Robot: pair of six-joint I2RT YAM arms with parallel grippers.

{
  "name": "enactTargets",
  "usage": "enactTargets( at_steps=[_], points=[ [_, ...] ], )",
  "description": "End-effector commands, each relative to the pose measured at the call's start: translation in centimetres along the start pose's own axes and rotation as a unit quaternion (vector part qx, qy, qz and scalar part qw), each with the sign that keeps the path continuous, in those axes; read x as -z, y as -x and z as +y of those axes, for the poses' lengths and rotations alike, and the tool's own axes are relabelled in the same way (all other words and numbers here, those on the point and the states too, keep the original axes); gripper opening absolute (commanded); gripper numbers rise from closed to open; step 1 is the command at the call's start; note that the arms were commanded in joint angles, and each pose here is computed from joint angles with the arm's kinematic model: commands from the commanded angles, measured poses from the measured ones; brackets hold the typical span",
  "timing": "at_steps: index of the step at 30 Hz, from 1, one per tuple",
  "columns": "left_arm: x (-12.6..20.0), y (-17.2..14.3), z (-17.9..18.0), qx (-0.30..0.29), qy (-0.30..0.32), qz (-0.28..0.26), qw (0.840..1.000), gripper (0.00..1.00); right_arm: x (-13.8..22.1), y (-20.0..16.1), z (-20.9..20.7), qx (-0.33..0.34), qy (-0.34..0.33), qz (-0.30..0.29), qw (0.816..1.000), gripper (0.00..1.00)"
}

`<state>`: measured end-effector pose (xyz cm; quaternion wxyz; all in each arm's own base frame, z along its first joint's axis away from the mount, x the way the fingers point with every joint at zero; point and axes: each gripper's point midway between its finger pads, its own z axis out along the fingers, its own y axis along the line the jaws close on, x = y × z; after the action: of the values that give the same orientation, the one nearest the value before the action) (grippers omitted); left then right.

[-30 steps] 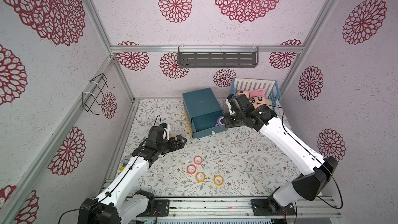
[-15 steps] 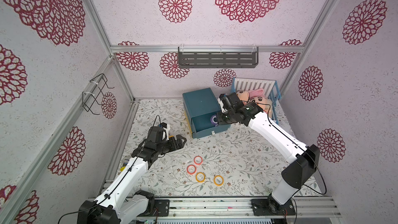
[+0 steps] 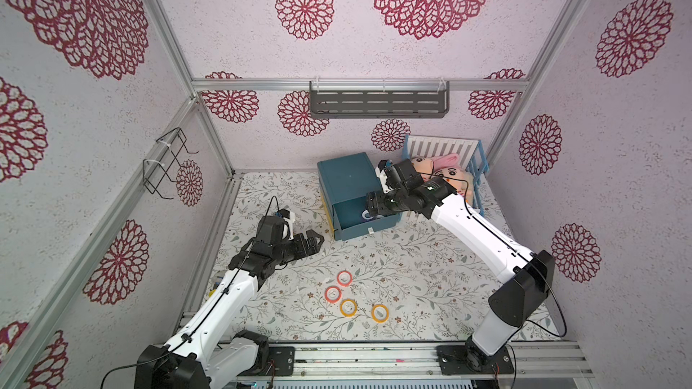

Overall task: Place the transparent tape into the drawer according to color
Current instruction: Place the tape in the drawer, then close the drawer in the storage box.

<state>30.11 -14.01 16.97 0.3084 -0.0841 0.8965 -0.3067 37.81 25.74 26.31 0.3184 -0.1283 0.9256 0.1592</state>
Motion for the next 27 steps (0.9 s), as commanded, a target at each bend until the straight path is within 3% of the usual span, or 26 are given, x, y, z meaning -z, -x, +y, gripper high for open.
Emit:
enactTargets(
  at_steps=[1,12,20,27],
  points=[
    [0.4,2.5,-1.4,-0.007,-0.007,-0.026,1.000,0.97,4.3,2.5,1.6,0.009,0.039,-0.073,0.997,0.84],
    [0.3,8.3,-4.2,-0.027,0.005,-0.058,0.998,0.97,7.6,0.0,4.1,0.011,0.099,-0.113,0.989,0.88],
    [-1.6,11.8,-5.6,-0.038,0.009,-0.061,0.997,0.97,7.3,-3.1,5.6,0.011,0.120,-0.114,0.986,0.88],
    [-3.5,12.9,-6.1,-0.039,0.006,-0.048,0.998,0.98,7.2,-5.6,5.5,-0.004,0.133,-0.117,0.984,0.88]
  ],
)
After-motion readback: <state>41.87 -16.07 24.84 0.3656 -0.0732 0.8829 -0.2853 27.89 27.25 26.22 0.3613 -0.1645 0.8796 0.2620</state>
